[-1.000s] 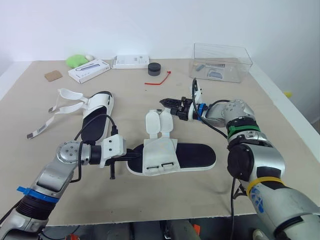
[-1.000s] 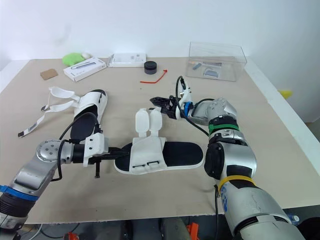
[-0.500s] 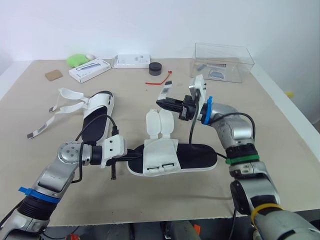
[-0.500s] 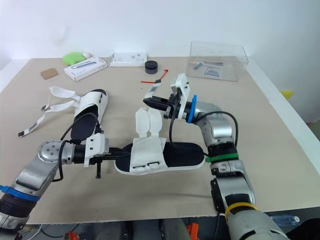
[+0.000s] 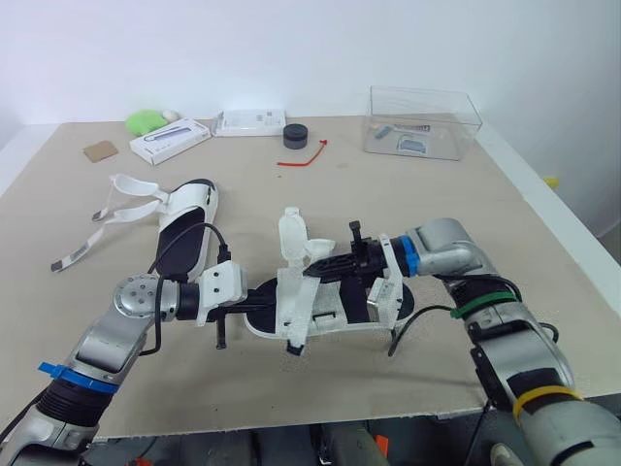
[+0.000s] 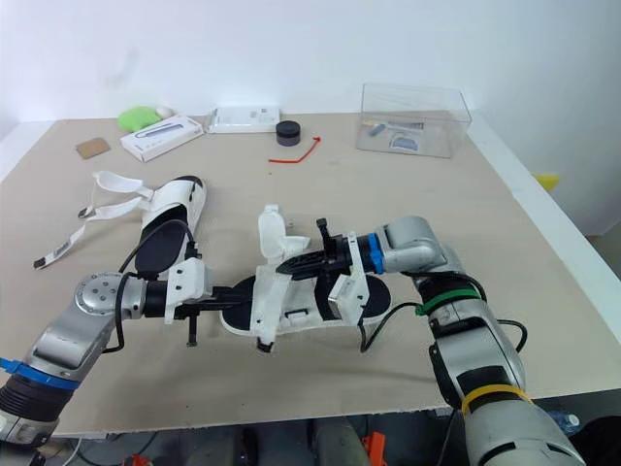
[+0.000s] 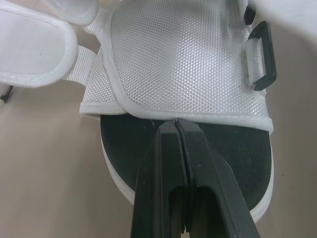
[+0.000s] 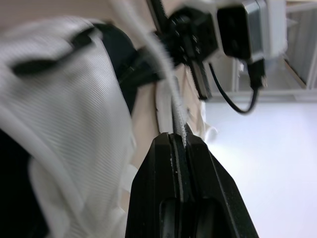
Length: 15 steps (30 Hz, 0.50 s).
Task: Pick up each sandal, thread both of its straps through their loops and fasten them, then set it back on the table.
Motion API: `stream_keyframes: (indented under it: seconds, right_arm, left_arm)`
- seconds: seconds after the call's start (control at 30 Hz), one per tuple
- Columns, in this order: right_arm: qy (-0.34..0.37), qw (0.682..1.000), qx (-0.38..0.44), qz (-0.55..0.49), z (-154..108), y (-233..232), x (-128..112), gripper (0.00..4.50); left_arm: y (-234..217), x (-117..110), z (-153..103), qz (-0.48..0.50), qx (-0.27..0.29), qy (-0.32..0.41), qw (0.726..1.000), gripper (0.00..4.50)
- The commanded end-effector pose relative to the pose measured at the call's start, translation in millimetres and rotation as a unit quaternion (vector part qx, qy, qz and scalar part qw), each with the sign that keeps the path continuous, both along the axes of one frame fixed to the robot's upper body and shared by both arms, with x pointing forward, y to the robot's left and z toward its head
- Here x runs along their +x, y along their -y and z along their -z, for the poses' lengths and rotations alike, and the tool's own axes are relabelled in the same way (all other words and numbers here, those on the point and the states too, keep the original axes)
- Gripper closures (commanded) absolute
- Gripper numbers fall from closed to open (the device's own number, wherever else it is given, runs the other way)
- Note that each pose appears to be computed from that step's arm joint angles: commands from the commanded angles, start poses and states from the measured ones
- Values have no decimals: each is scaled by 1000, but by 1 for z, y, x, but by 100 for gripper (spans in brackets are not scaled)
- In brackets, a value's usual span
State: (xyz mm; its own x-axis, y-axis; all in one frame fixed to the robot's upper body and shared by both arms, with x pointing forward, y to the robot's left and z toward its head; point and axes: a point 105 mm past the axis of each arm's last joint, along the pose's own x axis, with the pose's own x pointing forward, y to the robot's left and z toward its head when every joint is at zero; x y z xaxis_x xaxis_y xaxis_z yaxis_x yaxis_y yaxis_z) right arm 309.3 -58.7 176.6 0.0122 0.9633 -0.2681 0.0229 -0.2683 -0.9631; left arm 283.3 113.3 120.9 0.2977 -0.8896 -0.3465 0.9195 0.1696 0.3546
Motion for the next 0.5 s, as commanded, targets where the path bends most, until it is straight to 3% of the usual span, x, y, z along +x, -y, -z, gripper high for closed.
stream_keyframes:
  seconds: [0.03,0.07,0.1,0.13,0.2,0.33,0.5]
  right_arm:
    - [-10,1000,19,8,-10,4,4,437]
    - [-20,1000,16,7,-9,5,3,437]
    - [-28,1000,13,7,-9,7,2,373]
    - [-34,999,6,5,-8,8,1,348]
    - [-47,999,-1,-1,-7,10,-3,255]
    - [-134,991,-11,22,-9,20,-7,69]
    - [-346,935,28,65,-29,32,-16,69]
  left_arm:
    - [2,3,-10,3,-10,12,1000,450]
    - [2,3,-10,2,-11,12,1000,450]
    - [2,3,-10,2,-11,12,1000,450]
    - [2,3,-10,2,-11,12,1000,450]
    - [2,3,-10,2,-11,11,1000,450]
    - [2,3,-9,2,-10,8,1000,450]
    - [1,2,-8,2,-10,7,1000,450]
